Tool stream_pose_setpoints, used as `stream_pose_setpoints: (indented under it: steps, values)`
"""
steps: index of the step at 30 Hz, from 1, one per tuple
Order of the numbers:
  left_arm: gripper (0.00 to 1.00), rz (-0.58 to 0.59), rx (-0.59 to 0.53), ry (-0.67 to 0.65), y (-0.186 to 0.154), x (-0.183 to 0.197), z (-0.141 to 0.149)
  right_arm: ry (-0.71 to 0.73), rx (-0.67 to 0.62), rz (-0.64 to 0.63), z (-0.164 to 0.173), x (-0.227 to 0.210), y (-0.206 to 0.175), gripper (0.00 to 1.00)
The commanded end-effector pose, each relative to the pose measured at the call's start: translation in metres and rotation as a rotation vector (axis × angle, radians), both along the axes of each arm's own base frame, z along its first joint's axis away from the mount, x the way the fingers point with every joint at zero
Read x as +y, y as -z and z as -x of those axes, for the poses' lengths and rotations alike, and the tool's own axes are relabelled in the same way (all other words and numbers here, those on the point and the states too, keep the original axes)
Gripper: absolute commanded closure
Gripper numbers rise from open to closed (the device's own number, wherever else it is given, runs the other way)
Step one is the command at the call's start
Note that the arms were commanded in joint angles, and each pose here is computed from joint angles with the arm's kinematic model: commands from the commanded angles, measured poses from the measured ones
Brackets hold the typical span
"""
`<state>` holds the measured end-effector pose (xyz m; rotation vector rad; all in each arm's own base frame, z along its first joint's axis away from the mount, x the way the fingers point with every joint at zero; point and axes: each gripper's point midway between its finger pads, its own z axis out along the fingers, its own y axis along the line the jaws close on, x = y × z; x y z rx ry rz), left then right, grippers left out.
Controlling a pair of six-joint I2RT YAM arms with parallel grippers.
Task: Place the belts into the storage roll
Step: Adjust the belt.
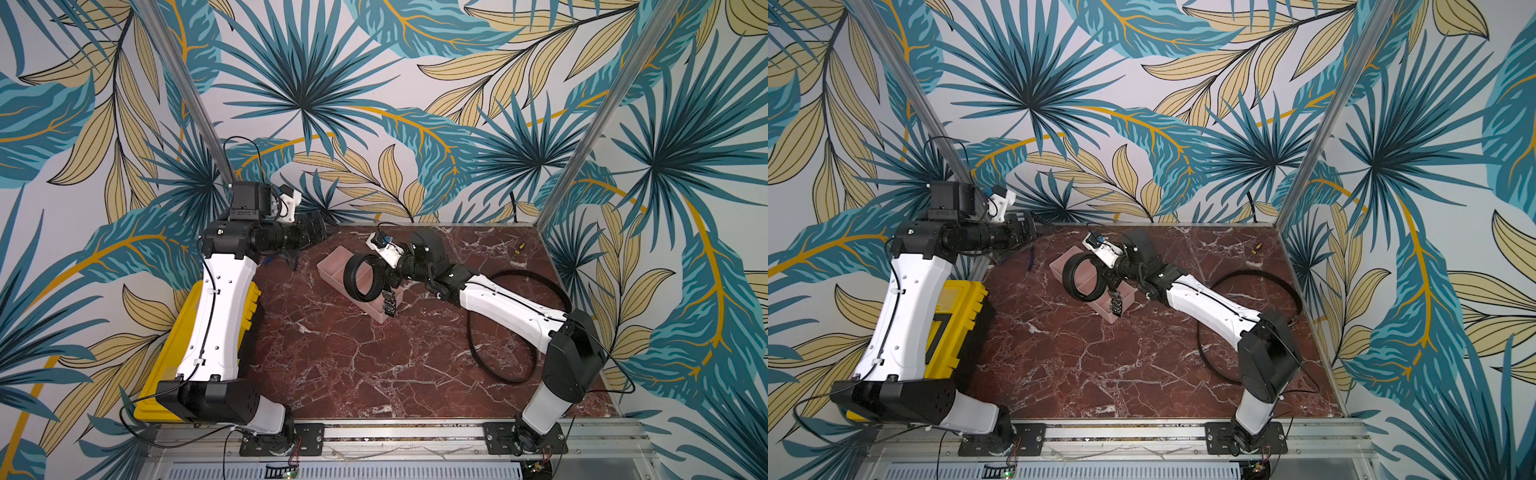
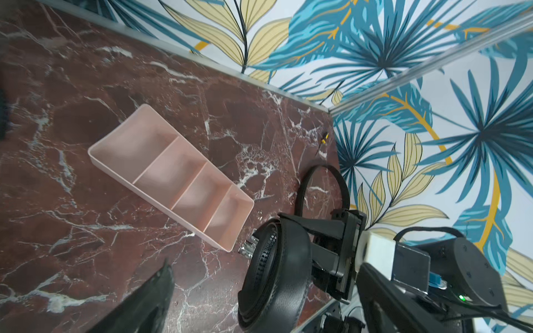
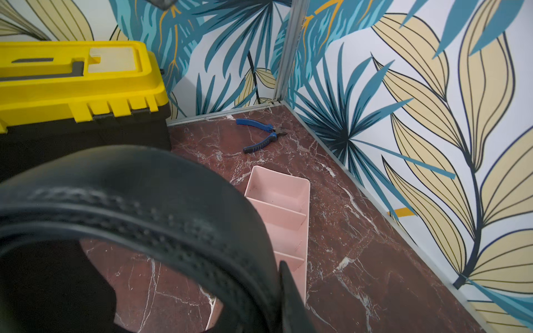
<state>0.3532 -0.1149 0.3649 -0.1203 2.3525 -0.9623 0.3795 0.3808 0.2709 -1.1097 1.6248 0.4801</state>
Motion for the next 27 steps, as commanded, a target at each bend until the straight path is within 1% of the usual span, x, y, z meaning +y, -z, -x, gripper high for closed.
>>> stream_pose_setpoints:
  steps: [1, 4, 6, 9, 13, 19, 27]
  values:
    - [0.0, -0.007, -0.039, 0.155, 0.003, -0.028, 0.025, -0.022, -0.073, 0.017, 0.011, -0.002, -0.015, 1.0]
    - [0.02, -0.028, -0.031, 0.185, 0.014, -0.034, 0.041, -0.047, -0.101, 0.037, 0.018, 0.0, -0.017, 1.0]
    - [0.05, -0.035, -0.017, 0.182, 0.022, -0.032, 0.051, -0.043, -0.113, 0.042, 0.019, -0.001, -0.018, 1.0]
    - [0.06, -0.021, 0.003, 0.201, 0.033, -0.033, 0.069, -0.048, -0.147, 0.056, 0.02, -0.003, -0.022, 1.0]
    - [0.07, -0.014, 0.019, 0.225, 0.043, -0.035, 0.082, -0.064, -0.178, 0.053, 0.022, -0.002, -0.029, 1.0]
    - [0.07, -0.058, 0.005, 0.27, 0.051, -0.042, 0.087, -0.113, -0.17, 0.04, 0.031, 0.001, -0.034, 1.0]
    - [0.1, -0.216, -0.065, 0.289, 0.052, -0.048, 0.075, -0.166, -0.14, 0.031, 0.051, -0.001, -0.04, 1.0]
